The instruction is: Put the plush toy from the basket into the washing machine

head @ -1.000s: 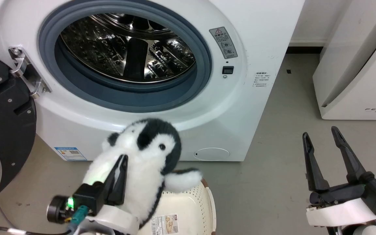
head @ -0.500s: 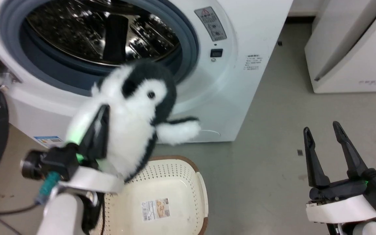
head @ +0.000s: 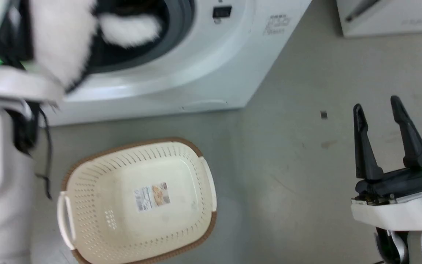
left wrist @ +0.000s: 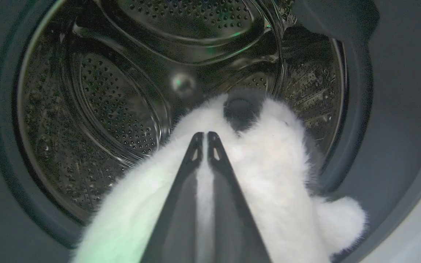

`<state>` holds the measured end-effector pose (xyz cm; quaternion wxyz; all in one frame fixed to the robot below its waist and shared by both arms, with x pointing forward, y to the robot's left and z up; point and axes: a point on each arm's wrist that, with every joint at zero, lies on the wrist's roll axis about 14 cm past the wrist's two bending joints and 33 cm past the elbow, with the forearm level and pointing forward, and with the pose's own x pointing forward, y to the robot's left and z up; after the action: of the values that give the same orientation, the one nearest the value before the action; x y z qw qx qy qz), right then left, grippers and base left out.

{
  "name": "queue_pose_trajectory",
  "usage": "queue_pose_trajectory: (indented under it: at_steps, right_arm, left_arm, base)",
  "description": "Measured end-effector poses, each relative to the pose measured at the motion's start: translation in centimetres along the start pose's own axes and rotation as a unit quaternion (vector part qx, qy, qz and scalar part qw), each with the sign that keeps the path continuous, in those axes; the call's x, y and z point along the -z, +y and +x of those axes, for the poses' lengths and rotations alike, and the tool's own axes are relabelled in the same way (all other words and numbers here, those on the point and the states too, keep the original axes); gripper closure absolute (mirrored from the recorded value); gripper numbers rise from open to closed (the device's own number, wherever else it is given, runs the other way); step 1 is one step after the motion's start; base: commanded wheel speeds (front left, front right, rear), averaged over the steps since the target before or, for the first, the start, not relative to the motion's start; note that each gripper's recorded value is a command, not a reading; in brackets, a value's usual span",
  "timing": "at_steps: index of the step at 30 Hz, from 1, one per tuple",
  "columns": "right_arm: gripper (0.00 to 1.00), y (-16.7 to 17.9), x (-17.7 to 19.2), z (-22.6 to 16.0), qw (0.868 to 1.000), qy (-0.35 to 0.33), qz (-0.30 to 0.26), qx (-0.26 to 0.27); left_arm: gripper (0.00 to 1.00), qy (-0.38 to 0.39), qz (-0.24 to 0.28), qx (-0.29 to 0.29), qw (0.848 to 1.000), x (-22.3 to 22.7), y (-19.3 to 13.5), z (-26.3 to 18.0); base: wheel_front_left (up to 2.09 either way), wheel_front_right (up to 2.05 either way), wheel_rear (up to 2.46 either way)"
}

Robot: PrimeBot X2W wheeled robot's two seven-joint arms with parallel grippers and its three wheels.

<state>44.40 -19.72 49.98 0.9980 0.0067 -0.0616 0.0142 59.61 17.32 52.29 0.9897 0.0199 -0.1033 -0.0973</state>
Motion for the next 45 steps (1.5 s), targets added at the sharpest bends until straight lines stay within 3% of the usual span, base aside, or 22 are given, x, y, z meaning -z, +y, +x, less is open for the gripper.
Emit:
queue_pose_trajectory:
  at_steps: [9,15,24,30,31,32,45]
  right_arm:
    - [0.00,-1.9,4.1,1.1,0.999,0.040,-0.003,0.024]
    - [0.00,-2.6,6.7,1.2,0.997,0.068,-0.004,0.032]
    - [0.00,-3.9,8.9,0.7,0.994,0.095,0.008,0.053]
    - [0.00,-3.6,8.9,0.9,0.994,0.095,0.003,0.047]
    - [0.00,-3.4,8.8,0.9,0.995,0.093,0.002,0.045]
    - [0.00,-3.3,8.7,1.0,0.995,0.092,0.001,0.043]
    - [0.00,-1.7,4.0,1.7,0.999,0.038,-0.015,0.016]
  left_arm:
    - [1.00,0.049,0.012,-0.002,0.999,5.9,2.3,8.0]
    - [1.00,0.093,0.012,0.010,0.996,10.3,1.8,11.4]
    - [1.00,0.173,-0.022,0.045,0.984,16.2,-1.0,13.1]
    - [1.00,0.196,-0.027,0.063,0.978,16.7,-1.3,12.7]
    - [0.63,0.198,-0.028,0.065,0.978,16.7,-1.3,12.6]
    - [0.00,0.197,-0.026,0.065,0.978,16.5,-1.2,12.5]
    - [0.00,0.181,-0.020,0.055,0.982,12.9,0.0,7.7]
  base:
    - [0.00,0.00,0.00]
    - [0.00,0.00,0.00]
    - [0.00,0.00,0.00]
    - [0.00,0.00,0.00]
    - [0.00,0.00,0.00]
    - [0.00,0.00,0.00]
    - [0.00,0.00,0.00]
